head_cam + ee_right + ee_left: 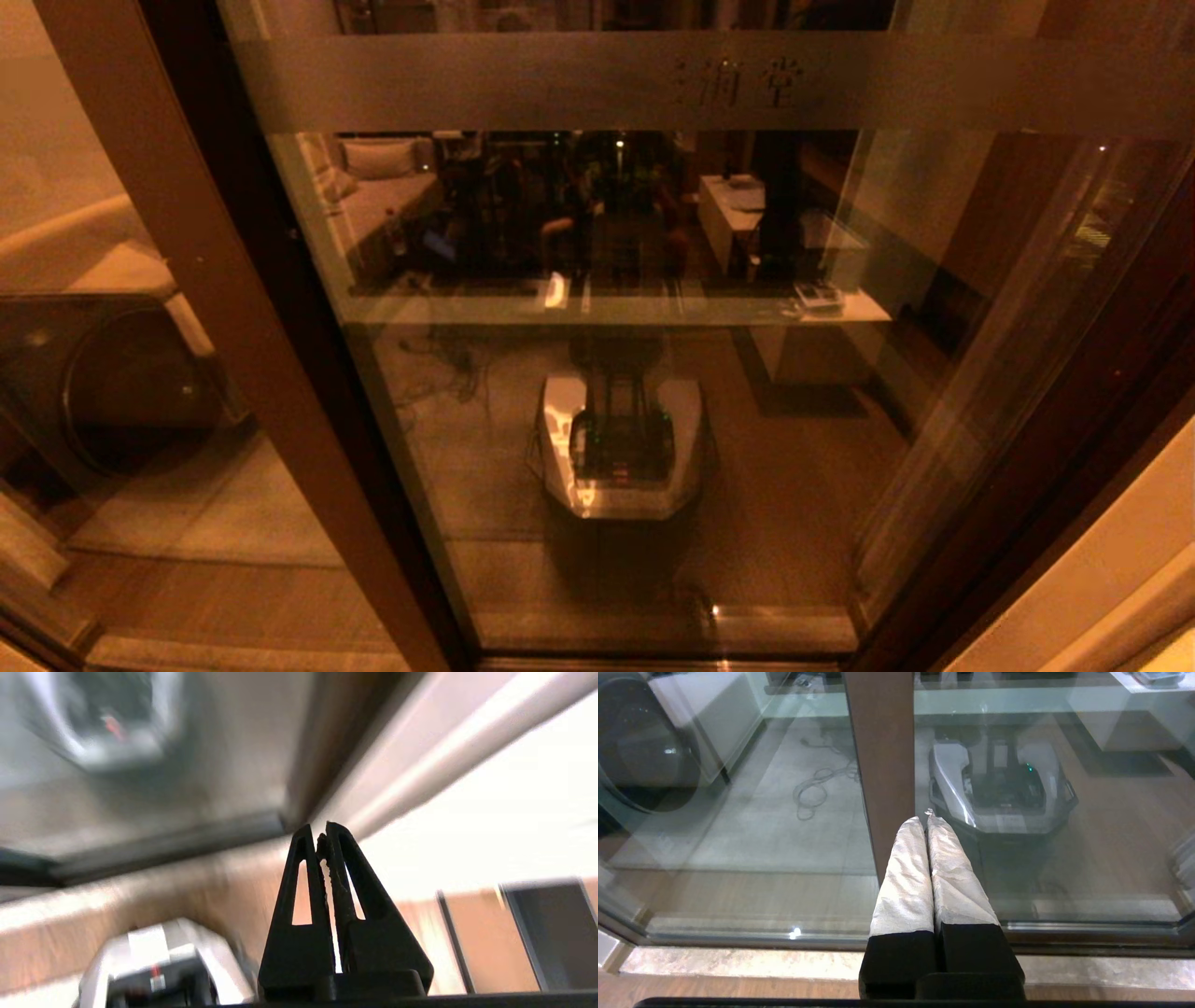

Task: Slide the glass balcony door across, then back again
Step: Open the slid door

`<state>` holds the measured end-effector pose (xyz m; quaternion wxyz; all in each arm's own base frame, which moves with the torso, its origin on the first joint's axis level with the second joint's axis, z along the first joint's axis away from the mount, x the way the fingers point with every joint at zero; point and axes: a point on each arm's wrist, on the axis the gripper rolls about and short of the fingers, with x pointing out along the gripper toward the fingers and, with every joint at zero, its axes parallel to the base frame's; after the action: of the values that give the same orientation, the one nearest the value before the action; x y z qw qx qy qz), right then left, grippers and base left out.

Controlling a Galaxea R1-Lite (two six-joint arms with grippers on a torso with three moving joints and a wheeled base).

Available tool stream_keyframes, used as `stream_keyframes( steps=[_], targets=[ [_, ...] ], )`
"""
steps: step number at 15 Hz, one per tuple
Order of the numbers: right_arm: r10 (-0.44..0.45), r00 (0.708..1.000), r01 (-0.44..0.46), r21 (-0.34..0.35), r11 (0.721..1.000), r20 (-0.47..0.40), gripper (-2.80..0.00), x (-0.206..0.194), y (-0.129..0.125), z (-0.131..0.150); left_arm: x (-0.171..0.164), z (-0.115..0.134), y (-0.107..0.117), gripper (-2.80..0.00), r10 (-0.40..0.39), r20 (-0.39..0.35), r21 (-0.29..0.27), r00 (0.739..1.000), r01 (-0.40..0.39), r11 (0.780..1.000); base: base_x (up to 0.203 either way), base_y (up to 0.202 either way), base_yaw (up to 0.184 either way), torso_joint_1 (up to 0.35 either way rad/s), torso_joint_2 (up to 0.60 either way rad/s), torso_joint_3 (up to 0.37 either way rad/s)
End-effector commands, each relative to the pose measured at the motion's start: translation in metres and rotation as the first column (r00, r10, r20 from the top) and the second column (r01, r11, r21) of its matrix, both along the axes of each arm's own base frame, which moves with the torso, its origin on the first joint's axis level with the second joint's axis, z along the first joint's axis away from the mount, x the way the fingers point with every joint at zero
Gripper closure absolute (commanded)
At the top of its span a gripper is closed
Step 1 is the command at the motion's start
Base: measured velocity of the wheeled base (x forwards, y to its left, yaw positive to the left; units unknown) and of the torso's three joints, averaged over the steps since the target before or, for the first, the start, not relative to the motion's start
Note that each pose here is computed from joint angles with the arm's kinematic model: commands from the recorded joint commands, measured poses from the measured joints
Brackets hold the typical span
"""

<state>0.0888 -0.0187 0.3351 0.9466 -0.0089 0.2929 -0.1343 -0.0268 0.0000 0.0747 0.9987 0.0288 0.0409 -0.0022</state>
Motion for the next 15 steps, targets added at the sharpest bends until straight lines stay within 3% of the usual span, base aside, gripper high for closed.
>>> stream_keyframes(
  steps=[1,3,5,9,11,15],
  targets=[
    [-0.051,0.992,0.054,0.025,0.998,-0.118,0.0,0.034,-0.018,-0.011,0.0,0.0,0.0,0.0,0.001,-0.001,0.001,1.0,-0.001,1.0,0.0,0.0,0.0,0.0,0.0,0.0],
    [-0.018,0.993,0.028,0.081,0.996,-0.12,0.0,0.039,-0.033,-0.013,0.0,0.0,0.0,0.0,0.0,-0.001,0.001,1.0,0.0,1.0,0.0,0.0,0.0,0.0,0.0,0.0],
    [0.05,0.997,-0.039,0.172,0.984,-0.062,0.0,0.042,-0.051,-0.011,0.0,0.0,0.0,0.0,0.001,-0.001,0.001,1.0,-0.001,1.0,0.0,0.0,0.0,0.0,0.0,0.0],
    [0.127,0.992,-0.119,0.279,0.953,-0.009,0.0,0.071,-0.114,-0.022,0.0,0.0,0.0,0.0,0.0,-0.001,0.001,1.0,0.0,1.0,0.0,0.0,0.0,0.0,0.0,0.0],
    [0.109,0.994,-0.104,0.274,0.956,-0.003,0.0,0.085,-0.137,-0.027,0.0,0.0,0.0,0.0,0.001,-0.001,0.001,1.0,-0.001,1.0,0.0,0.0,0.0,0.0,0.0,0.0],
    [0.066,0.997,-0.074,0.227,0.971,0.039,0.0,0.088,-0.141,-0.03,0.0,0.0,0.0,0.0,0.001,-0.001,0.001,1.0,-0.001,1.0,0.0,0.0,0.0,0.0,0.0,0.0]
  ],
)
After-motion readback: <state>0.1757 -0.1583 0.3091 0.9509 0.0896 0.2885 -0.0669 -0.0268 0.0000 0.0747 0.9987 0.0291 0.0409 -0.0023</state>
